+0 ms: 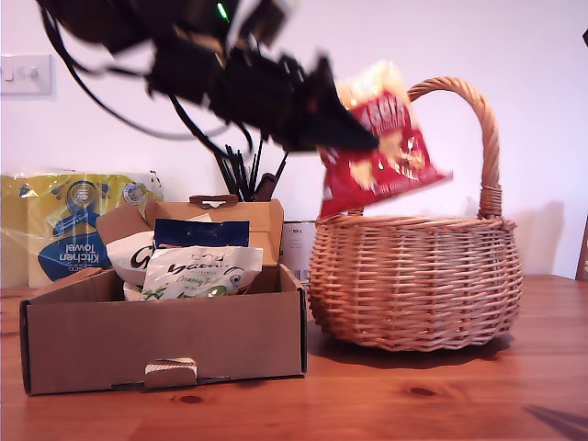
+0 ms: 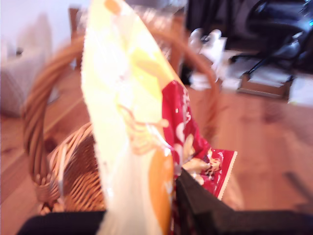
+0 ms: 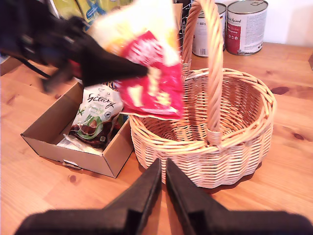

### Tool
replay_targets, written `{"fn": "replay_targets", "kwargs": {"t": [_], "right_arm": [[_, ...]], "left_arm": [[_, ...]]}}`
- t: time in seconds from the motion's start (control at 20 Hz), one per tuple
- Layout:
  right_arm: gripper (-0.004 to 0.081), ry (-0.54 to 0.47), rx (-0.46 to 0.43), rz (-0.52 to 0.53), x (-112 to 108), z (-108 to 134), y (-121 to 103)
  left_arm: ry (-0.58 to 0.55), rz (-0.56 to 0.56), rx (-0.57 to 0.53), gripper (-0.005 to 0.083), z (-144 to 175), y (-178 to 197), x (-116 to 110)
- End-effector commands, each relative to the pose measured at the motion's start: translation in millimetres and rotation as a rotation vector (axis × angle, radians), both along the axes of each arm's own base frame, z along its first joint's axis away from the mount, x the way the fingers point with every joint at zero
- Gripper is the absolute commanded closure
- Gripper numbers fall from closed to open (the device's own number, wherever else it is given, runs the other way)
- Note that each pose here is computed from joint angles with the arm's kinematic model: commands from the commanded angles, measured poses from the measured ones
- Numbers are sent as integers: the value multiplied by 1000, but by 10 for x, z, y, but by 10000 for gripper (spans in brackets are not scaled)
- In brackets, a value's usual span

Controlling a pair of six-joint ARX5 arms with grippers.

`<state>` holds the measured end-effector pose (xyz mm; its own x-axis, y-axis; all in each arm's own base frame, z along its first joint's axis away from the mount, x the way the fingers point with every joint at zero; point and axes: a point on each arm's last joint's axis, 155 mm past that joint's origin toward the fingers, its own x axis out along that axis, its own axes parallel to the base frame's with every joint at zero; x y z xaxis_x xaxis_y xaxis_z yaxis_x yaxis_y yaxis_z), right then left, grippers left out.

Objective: Move the bags of Easter eggs from the cardboard box on the left into the woven basket on the right side.

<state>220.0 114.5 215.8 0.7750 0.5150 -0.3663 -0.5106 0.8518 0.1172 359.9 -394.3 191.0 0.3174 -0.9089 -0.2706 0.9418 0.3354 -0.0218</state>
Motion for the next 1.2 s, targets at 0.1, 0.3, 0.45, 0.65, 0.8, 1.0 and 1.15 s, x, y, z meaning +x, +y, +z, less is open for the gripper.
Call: {"fn": "replay_targets", "kwargs": {"t": [0.1, 0.3, 0.45, 0.65, 0.8, 1.0, 1.15], "right_arm": [[783, 3, -2, 9, -1, -45, 18], [783, 3, -2, 9, -1, -45, 19], [783, 3, -1, 9, 0, -44, 19], [783, 3, -2, 9, -1, -45, 19], [783, 6, -2, 9, -4, -52, 18], [783, 8, -3, 9, -5, -56, 18], [783, 8, -3, 9, -5, -55, 18]], "left_arm": [[-56, 21, -26, 795, 46, -134, 22], [-55, 8, -31, 795, -43, -244, -16], [-66, 30, -25, 795, -153, -314, 19], [-45, 50, 3, 795, -413, -332, 87], [-42, 50, 5, 795, -426, -331, 88], [51, 55, 69, 795, -654, -269, 36], [102, 33, 104, 795, -769, -250, -51]]}}
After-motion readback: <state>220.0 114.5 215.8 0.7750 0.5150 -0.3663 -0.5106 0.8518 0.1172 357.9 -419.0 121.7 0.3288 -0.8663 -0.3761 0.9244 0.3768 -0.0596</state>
